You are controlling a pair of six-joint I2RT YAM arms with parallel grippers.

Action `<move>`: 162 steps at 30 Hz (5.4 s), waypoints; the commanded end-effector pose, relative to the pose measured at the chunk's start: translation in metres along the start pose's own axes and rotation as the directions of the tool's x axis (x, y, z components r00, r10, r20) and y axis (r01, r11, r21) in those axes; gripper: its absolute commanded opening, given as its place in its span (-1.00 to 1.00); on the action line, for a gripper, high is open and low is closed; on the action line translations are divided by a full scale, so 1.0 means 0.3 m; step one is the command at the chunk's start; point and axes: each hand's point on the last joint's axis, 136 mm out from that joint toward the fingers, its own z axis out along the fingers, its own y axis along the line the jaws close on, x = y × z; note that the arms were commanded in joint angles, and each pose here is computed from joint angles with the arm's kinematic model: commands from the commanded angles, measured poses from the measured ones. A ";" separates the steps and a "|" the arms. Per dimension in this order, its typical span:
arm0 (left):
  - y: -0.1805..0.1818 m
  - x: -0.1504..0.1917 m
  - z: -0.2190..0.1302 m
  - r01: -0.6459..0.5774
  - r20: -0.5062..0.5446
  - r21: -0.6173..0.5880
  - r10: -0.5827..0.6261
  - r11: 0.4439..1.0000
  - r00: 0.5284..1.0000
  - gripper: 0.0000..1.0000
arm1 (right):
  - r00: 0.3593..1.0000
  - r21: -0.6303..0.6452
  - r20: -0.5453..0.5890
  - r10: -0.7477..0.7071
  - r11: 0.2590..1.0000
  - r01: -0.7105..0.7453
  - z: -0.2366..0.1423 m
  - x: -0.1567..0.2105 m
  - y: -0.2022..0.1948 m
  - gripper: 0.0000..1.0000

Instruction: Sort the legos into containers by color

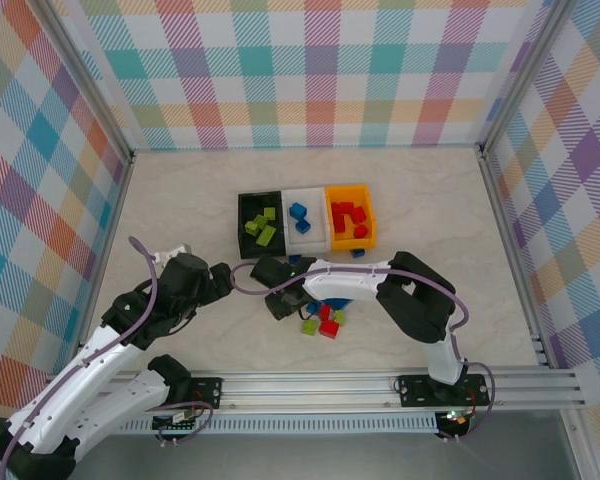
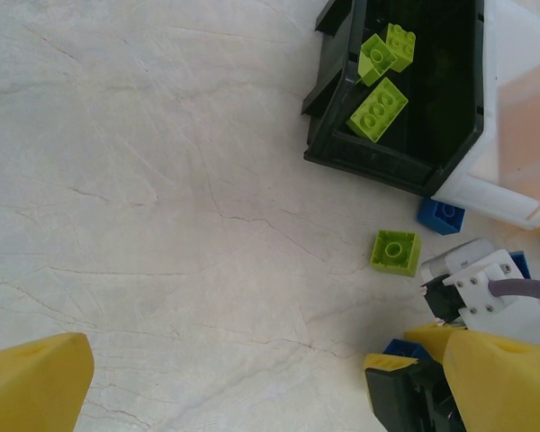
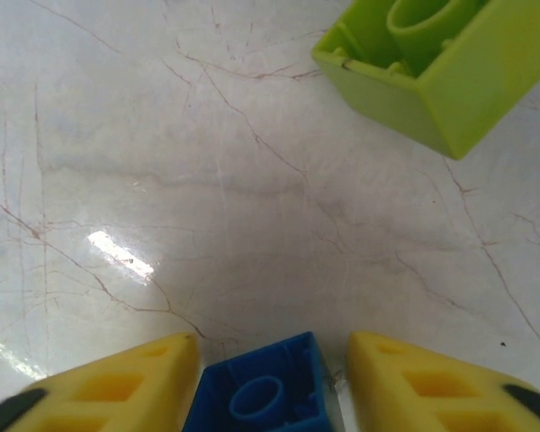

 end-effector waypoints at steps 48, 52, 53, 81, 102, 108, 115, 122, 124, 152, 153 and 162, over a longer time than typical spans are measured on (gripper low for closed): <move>-0.027 0.056 0.091 -0.023 -0.083 -0.004 0.022 1.000 0.996 1.00 | 0.892 -0.136 0.183 0.414 0.909 -0.394 -0.218 -0.076 -0.407 0.41; -0.029 0.060 0.096 -0.021 -0.091 -0.005 0.020 1.000 0.996 1.00 | 0.895 -0.137 0.160 0.416 0.907 -0.397 -0.154 -0.039 -0.398 0.42; -0.029 0.060 0.096 -0.021 -0.092 -0.006 0.020 1.000 0.996 1.00 | 0.892 -0.124 0.165 0.420 0.906 -0.404 -0.138 -0.039 -0.408 0.41; -0.023 0.062 0.093 -0.026 -0.097 -0.014 0.025 1.000 0.995 1.00 | 0.897 0.000 0.221 0.382 0.920 -0.391 -0.071 -0.101 -0.476 -0.46; -0.019 0.071 0.088 -0.027 -0.110 -0.012 0.026 1.000 0.994 1.00 | 0.846 0.001 0.372 0.383 0.911 -0.413 -0.261 -0.537 -0.532 -0.45; -0.019 0.072 0.083 -0.027 -0.110 -0.003 0.026 1.000 0.994 1.00 | 0.831 -0.005 0.363 0.421 0.893 -0.450 -0.166 -0.581 -0.558 -0.37; -0.058 0.085 0.107 -0.053 -0.141 0.031 0.057 0.998 0.988 1.00 | 0.818 -0.044 0.396 0.416 0.899 -0.436 -0.229 -0.613 -0.548 0.26; -0.151 0.143 0.185 -0.189 -0.226 0.058 0.197 0.980 0.954 1.00 | 0.797 -0.093 0.433 0.421 0.901 -0.425 -0.376 -0.484 -0.522 0.31; -0.186 0.165 0.217 -0.265 -0.241 0.037 0.266 0.964 0.934 0.99 | 0.796 -0.088 0.427 0.430 0.895 -0.437 -0.379 -0.418 -0.529 0.31; -0.370 0.269 0.642 -0.699 -0.296 -0.246 0.635 0.671 0.714 0.22 | 0.719 -0.119 0.514 0.468 0.869 -0.480 -0.532 -0.207 -0.601 0.32; -0.370 0.270 0.648 -0.703 -0.298 -0.249 0.639 0.666 0.710 0.11 | 0.719 -0.121 0.515 0.468 0.869 -0.479 -0.533 -0.208 -0.600 0.32; -0.374 0.263 0.606 -0.689 -0.270 -0.248 0.634 0.681 0.725 -0.41 | 0.710 -0.121 0.524 0.470 0.866 -0.485 -0.543 -0.211 -0.610 0.33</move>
